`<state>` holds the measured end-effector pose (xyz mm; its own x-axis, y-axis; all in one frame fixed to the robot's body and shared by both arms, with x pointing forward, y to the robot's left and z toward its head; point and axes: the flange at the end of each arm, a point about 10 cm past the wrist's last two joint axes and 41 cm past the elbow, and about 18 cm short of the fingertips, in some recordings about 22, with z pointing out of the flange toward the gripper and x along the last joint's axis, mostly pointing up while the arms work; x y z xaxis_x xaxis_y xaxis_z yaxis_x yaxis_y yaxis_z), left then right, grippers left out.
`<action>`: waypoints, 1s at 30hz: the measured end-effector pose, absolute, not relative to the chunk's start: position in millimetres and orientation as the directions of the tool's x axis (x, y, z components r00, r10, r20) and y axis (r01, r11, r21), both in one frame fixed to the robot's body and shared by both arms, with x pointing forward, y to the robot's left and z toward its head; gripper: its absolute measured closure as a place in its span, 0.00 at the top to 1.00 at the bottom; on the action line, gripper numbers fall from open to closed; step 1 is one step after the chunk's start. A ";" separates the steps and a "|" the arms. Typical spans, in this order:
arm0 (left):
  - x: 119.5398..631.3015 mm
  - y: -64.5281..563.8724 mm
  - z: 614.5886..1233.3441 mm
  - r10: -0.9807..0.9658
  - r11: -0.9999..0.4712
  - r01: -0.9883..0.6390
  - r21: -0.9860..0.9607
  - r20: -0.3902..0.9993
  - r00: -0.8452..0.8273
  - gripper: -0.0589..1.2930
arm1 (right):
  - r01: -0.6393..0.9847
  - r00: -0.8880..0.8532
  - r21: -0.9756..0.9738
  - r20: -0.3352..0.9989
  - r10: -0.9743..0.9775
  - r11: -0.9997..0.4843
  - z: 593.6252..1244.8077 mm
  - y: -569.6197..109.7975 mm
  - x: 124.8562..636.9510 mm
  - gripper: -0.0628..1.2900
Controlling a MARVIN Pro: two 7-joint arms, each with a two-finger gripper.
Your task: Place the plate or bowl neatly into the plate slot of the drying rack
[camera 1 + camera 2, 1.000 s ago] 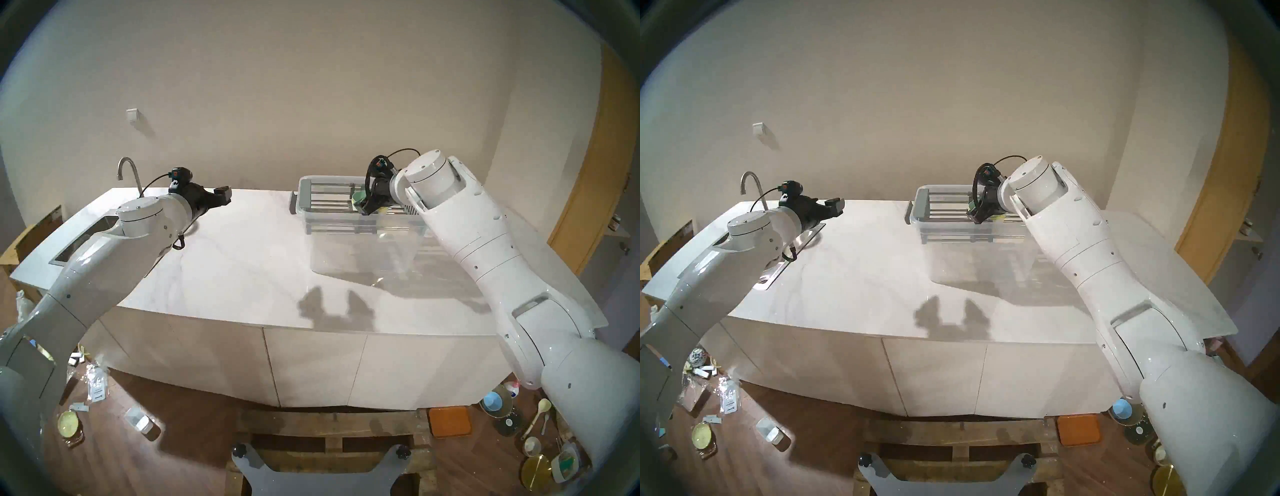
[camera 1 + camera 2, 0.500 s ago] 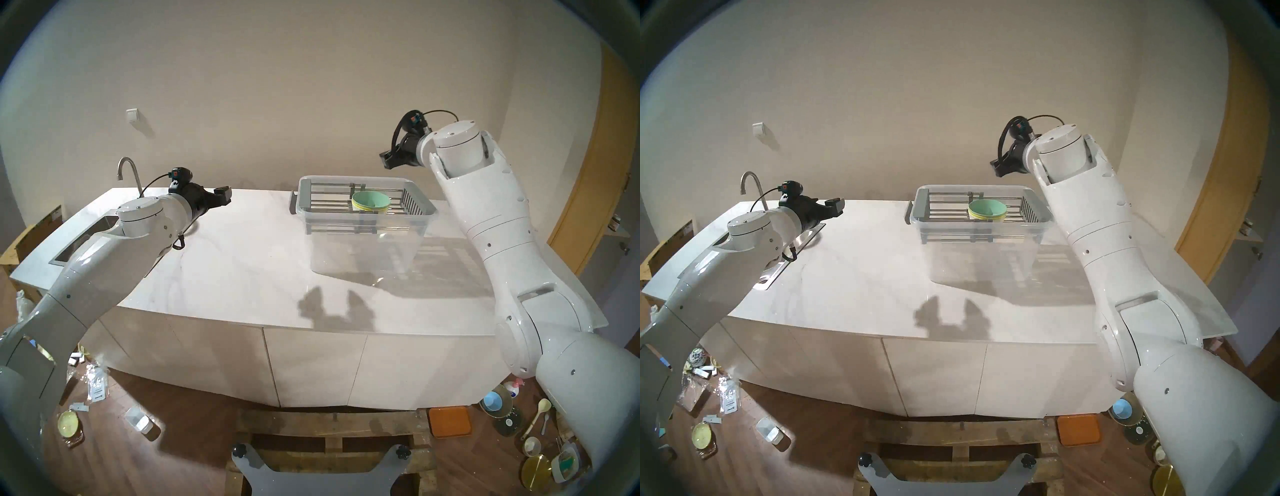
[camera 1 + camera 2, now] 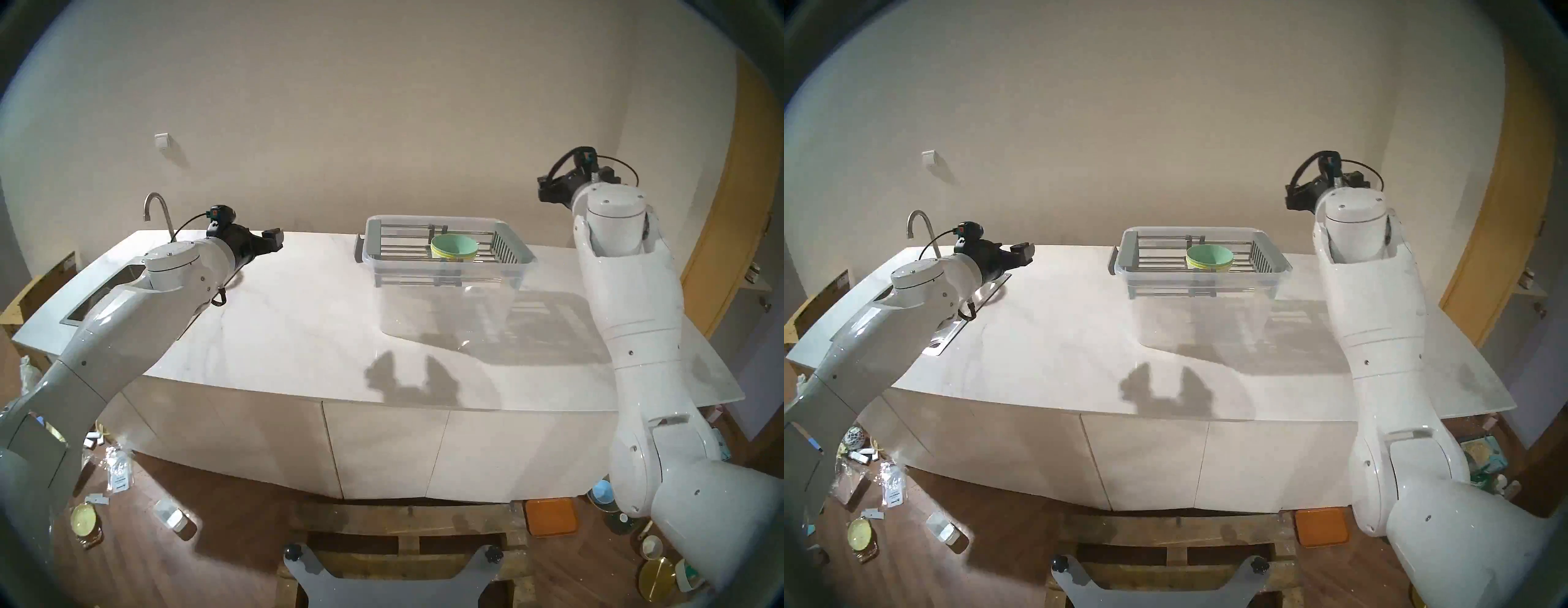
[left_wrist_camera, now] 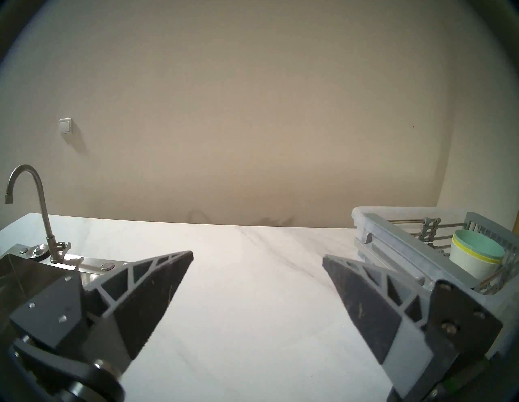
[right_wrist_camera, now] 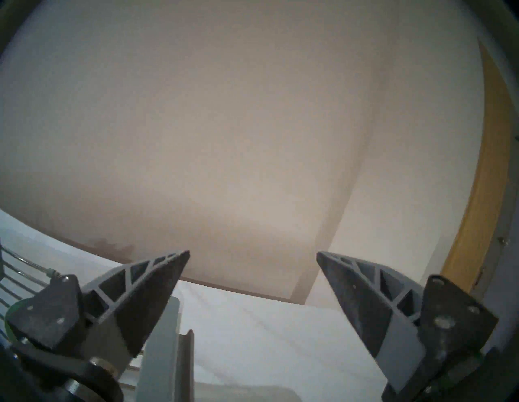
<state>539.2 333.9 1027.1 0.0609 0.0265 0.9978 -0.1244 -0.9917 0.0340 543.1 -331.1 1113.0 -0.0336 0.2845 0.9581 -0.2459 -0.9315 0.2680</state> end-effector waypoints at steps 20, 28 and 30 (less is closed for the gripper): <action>539.2 333.8 1027.2 0.027 -0.992 -0.124 0.034 0.998 0.061 0.97 | -0.263 -0.038 0.184 0.979 0.201 -0.947 1066.2 -359.1 520.1 0.95; 539.2 333.9 1027.1 0.027 -0.992 -0.124 0.034 0.998 0.061 0.97 | -0.291 -0.057 0.161 0.981 0.185 -0.943 1064.8 -371.0 513.0 0.95; 539.2 333.9 1027.1 0.027 -0.992 -0.124 0.034 0.998 0.061 0.97 | -0.293 -0.060 0.159 0.981 0.184 -0.943 1063.8 -371.7 512.3 0.95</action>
<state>539.2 333.9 1027.1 0.0609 0.0265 0.9978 -0.1244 -0.9917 0.0340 512.3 -371.7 1063.8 -0.0598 0.1841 0.9811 -0.2929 -0.9428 0.1591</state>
